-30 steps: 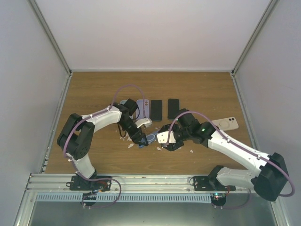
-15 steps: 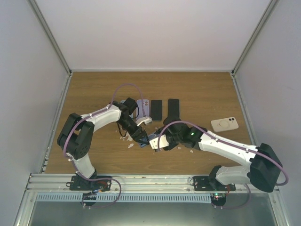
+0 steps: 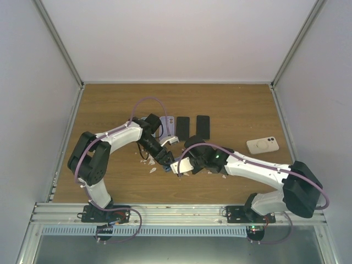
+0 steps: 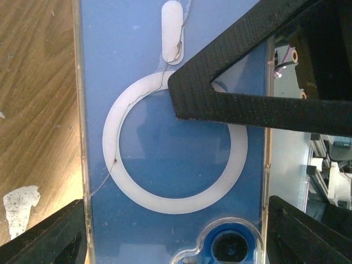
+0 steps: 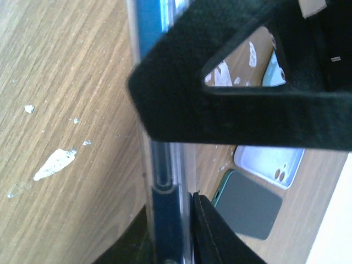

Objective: Take the phone out of the phone case
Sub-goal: Pick up the phone at the center of the board.

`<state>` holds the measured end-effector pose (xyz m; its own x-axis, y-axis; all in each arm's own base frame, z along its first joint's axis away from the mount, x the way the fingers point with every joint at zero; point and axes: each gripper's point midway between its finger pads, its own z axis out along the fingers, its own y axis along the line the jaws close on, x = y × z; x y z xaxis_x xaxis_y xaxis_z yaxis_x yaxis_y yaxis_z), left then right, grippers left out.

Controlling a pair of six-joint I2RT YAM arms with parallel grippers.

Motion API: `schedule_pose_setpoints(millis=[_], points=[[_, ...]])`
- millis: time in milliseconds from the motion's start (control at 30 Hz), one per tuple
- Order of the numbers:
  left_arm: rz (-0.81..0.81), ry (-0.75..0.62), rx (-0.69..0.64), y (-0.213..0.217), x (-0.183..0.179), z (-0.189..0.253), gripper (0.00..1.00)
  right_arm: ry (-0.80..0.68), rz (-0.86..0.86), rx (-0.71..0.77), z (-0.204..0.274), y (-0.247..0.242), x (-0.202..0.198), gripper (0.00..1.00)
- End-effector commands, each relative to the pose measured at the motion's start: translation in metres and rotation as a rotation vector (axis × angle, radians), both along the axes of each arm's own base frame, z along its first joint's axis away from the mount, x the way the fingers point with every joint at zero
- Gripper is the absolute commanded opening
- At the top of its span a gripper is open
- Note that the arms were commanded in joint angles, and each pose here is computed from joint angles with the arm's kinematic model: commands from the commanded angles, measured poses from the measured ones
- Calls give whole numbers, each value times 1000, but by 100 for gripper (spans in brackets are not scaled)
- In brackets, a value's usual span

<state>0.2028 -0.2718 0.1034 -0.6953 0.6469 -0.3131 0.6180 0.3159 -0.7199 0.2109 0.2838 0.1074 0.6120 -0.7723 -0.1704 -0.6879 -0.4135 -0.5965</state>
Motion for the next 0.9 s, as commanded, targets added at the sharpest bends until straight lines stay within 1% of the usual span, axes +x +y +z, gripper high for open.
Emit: schedule_pose_setpoints(millis=[0,67,167,200,233,267,300,367,467,500,600,733,867], points=[[-4,1,-82,-9,4,21,27,24,-41,21,8,10,3,9],[-4,-2,-82,-9,4,22,29,31,-48,37,13,12,3,1],[0,-42,-98,-11,10,29,38,54,-49,61,20,14,1,1],[6,-67,-111,-12,13,35,45,59,-54,70,25,15,2,0],[14,-92,-129,-12,17,42,55,81,-57,87,29,16,2,0],[25,-121,-146,-12,22,50,68,99,-66,107,35,16,4,0],[46,-153,-166,-11,28,59,74,128,-68,133,41,18,4,0],[99,-225,-207,-4,44,77,83,174,-89,192,58,20,10,0],[182,-332,-293,12,69,113,92,253,-114,302,89,23,19,1],[199,-368,-323,16,74,127,97,279,-124,342,100,22,22,0],[226,-483,-416,24,83,170,99,361,-137,467,134,20,29,0],[260,-659,-495,39,89,218,99,465,-152,626,181,13,39,0],[280,-768,-562,54,92,254,99,588,-159,763,221,3,44,1]])
